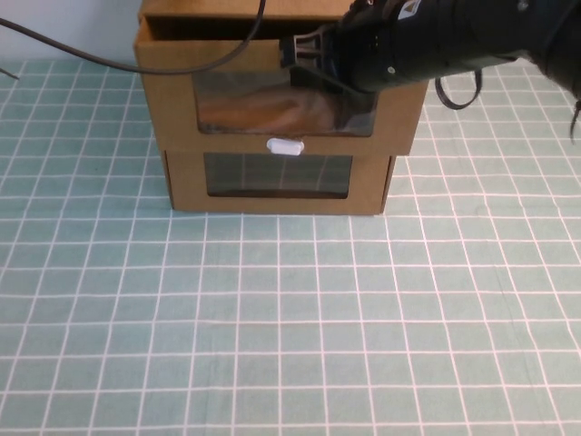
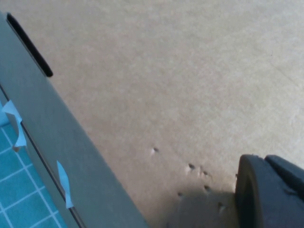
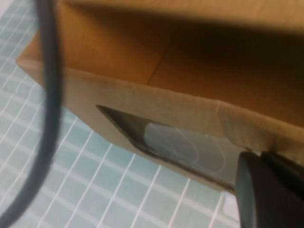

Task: Close the shoe box
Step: Close the shoe box with your right arm

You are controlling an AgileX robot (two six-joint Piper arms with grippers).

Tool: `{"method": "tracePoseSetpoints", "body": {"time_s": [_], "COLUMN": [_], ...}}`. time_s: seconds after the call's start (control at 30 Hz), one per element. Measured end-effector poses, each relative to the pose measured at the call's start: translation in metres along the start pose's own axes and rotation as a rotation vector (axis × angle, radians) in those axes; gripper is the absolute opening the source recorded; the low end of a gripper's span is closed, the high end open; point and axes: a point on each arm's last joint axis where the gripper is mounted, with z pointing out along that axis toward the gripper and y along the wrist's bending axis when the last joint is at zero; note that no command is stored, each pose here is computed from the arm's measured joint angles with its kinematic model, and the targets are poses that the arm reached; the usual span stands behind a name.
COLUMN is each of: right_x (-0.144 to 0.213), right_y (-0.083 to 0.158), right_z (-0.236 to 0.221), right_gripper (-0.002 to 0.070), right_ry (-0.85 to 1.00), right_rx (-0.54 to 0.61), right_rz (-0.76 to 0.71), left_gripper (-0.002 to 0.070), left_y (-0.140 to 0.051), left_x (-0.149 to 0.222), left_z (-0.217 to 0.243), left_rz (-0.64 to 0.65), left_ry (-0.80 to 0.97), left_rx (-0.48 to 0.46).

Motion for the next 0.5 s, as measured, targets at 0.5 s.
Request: {"method": "tracePoseSetpoints", "body": {"time_s": [0.5], "right_x": [-0.007], "right_y": [-0.019], "right_z": [0.038], "right_gripper": [-0.0011], "right_ry": [-0.221], "right_rx": [0.061], "right_rz": [0.017], "left_gripper": [-0.0005], "left_y": [0.000], "left_x": [0.000], "left_z": [0.000], "left_rz": [-0.001], "left_ry": [-0.004], "left_rx": [-0.001]}}
